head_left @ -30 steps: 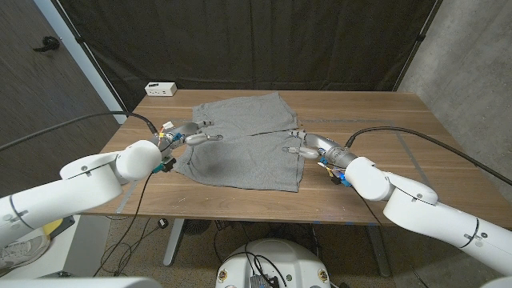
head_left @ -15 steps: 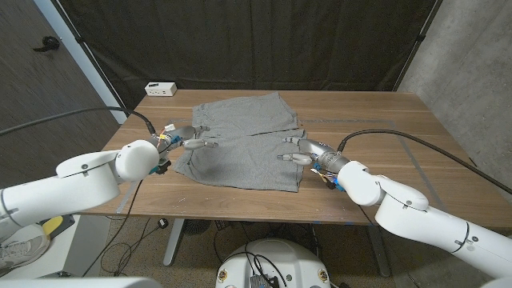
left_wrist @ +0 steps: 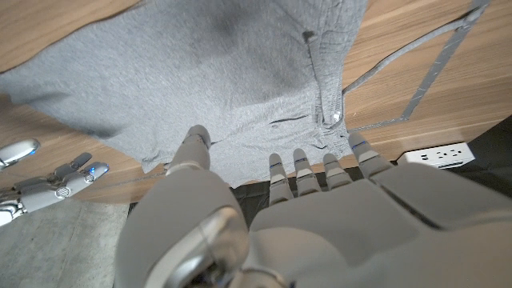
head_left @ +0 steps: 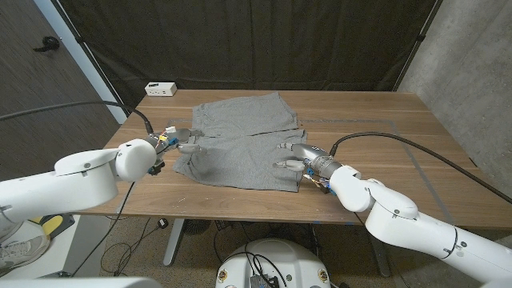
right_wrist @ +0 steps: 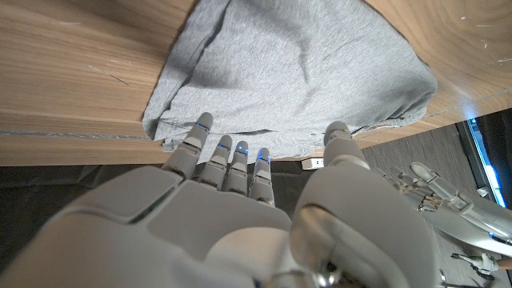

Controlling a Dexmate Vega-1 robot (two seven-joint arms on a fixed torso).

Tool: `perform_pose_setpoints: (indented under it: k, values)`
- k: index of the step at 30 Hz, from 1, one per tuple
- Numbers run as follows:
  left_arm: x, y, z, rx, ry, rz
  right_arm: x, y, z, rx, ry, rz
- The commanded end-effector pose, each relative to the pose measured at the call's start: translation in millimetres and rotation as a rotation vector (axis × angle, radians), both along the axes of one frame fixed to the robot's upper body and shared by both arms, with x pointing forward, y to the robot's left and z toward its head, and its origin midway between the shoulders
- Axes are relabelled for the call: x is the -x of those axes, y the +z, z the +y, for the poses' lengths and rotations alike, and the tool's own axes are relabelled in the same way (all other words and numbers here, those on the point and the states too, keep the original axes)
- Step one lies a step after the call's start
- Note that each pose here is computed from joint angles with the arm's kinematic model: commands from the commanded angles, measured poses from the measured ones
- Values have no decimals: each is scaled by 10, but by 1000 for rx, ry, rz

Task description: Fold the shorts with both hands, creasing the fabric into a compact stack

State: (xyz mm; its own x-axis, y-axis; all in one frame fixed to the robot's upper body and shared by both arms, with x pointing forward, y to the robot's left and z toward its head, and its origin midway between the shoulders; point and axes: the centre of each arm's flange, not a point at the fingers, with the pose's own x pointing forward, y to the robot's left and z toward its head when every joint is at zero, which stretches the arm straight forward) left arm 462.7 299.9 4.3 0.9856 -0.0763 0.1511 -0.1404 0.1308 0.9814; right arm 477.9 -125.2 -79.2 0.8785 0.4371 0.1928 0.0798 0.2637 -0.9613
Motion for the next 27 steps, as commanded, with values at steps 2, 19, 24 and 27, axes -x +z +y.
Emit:
perform_pose_setpoints:
  k: [2,19,24,27]
  values:
    - [60,39,-2,-136,105,56,65,-113,136,59,-26,-11]
    - [8,6,-35,-272,223,108,79,-211,215,115,-59,-31]
    - [-28,-9,-64,-338,271,119,96,-230,223,123,-63,-20]
    - [-54,-25,-86,-385,310,122,101,-254,229,139,-74,-27]
